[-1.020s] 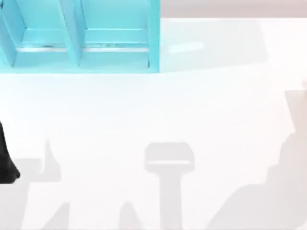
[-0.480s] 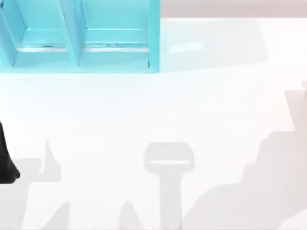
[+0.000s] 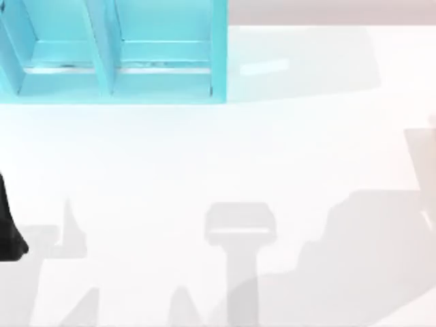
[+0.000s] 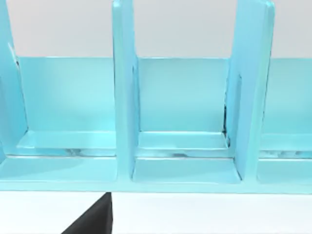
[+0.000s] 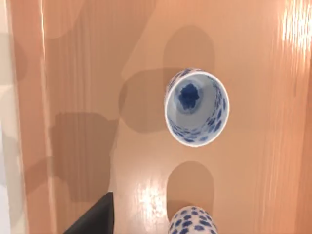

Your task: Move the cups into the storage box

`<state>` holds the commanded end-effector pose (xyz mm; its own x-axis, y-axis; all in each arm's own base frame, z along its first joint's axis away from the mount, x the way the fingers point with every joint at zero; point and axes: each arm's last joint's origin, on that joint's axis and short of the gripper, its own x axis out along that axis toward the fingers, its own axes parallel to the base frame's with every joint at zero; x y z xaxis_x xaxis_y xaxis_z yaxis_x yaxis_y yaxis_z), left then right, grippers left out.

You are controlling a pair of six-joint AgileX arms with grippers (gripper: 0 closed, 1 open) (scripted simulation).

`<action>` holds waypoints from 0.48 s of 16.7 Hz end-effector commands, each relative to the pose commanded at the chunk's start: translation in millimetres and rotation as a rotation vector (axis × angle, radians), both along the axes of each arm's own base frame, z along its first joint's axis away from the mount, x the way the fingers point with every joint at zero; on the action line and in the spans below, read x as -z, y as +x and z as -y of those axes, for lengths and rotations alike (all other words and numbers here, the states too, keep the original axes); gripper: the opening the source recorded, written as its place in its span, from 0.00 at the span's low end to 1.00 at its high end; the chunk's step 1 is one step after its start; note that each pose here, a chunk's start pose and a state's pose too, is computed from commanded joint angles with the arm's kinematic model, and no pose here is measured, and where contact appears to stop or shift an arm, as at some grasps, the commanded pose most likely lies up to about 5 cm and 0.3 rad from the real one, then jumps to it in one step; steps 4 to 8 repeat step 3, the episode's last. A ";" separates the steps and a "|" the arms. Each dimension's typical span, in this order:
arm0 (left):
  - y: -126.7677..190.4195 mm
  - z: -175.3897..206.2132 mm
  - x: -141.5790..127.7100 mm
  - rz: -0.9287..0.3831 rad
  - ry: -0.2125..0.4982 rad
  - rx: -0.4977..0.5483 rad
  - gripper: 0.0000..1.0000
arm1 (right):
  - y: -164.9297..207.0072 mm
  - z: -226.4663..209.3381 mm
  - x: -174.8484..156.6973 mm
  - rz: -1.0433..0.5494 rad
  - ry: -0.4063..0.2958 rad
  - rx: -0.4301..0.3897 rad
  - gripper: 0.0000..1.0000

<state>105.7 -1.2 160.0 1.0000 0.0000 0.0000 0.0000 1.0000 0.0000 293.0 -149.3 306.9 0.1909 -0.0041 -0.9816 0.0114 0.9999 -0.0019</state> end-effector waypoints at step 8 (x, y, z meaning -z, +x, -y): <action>0.0 0.0 0.0 0.000 0.000 0.000 1.00 | -2.2 -2.0 -8.4 0.006 -0.003 0.000 1.00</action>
